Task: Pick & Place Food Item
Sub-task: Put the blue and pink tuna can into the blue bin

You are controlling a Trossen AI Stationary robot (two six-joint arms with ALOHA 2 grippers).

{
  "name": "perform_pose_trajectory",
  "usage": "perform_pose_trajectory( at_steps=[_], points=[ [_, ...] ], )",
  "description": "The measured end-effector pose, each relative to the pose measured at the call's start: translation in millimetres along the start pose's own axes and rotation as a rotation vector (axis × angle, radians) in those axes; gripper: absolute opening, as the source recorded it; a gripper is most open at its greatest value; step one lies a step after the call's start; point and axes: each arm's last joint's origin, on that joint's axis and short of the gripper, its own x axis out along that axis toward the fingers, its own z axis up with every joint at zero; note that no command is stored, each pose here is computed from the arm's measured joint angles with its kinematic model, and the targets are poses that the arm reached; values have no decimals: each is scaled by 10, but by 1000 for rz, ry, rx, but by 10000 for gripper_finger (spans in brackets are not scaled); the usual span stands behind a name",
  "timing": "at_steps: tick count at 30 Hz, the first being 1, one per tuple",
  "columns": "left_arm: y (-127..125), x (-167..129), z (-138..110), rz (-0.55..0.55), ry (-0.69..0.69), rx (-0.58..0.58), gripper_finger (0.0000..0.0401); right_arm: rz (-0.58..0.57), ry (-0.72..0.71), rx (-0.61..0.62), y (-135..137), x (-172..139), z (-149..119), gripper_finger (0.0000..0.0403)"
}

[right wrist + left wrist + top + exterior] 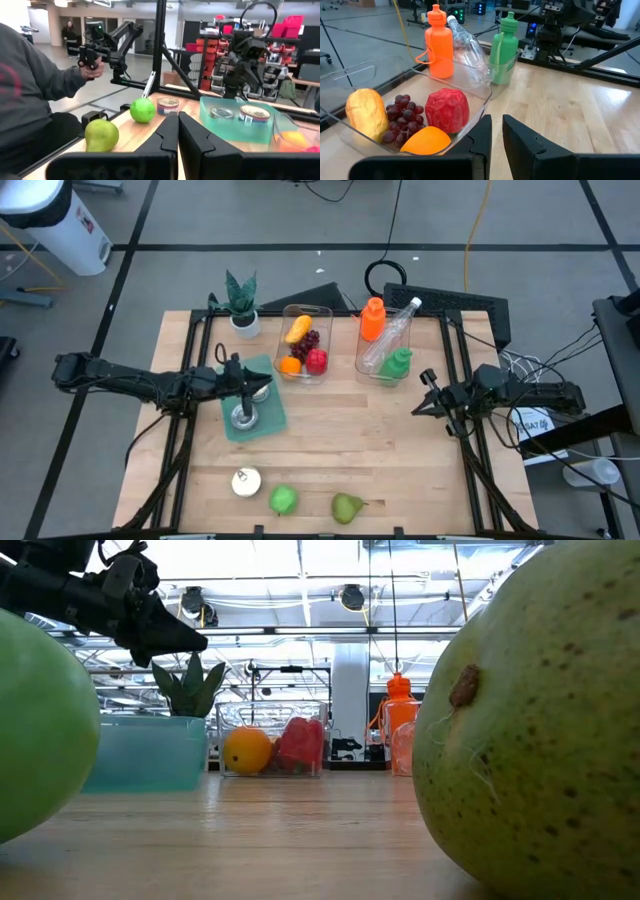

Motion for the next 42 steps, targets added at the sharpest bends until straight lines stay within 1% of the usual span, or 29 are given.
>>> perform_pose_trajectory(
  at_steps=[3,12,16,22,24,26,28,29,31,33,35,37,39,40,42],
  points=[
    [0,0,0,0,0,-4,51,-4,-1,16,-2,3,-17,0],
    [-1,0,3,-1,-3,-14,51,-4,-34,14,-5,17,-91,0],
    [-1,0,4,-1,-3,-33,51,-4,-36,56,-5,17,-89,0],
    [-1,0,-1,-4,2,-75,51,-6,-37,59,-6,17,-89,0],
    [-18,0,0,-59,16,-83,51,-6,-37,59,-6,17,-89,0],
    [-73,-4,61,-156,39,-82,51,-6,-36,59,-6,17,-89,0],
    [-177,-29,185,-245,85,-72,51,-6,-36,59,-6,17,-89,0],
    [-235,-55,250,-259,132,-62,51,-6,-36,60,-6,17,-90,0],
    [-351,-120,361,-235,263,-28,51,-5,-37,60,-6,17,-89,0],
    [-475,-203,516,-178,371,14,51,-4,-36,60,-6,17,-89,0],
    [-604,-290,697,-136,439,26,51,-4,-36,59,-6,17,-89,0],
    [-741,-346,846,-124,496,17,51,-4,-37,59,-5,16,-89,0],
    [-880,-368,890,-108,570,35,51,-4,-37,59,-6,17,-89,0],
    [-963,-369,884,-98,596,64,51,-4,-38,53,-5,17,-88,0],
    [-1149,-373,817,-113,641,125,51,-4,-66,20,-6,15,-58,0]
  ],
)
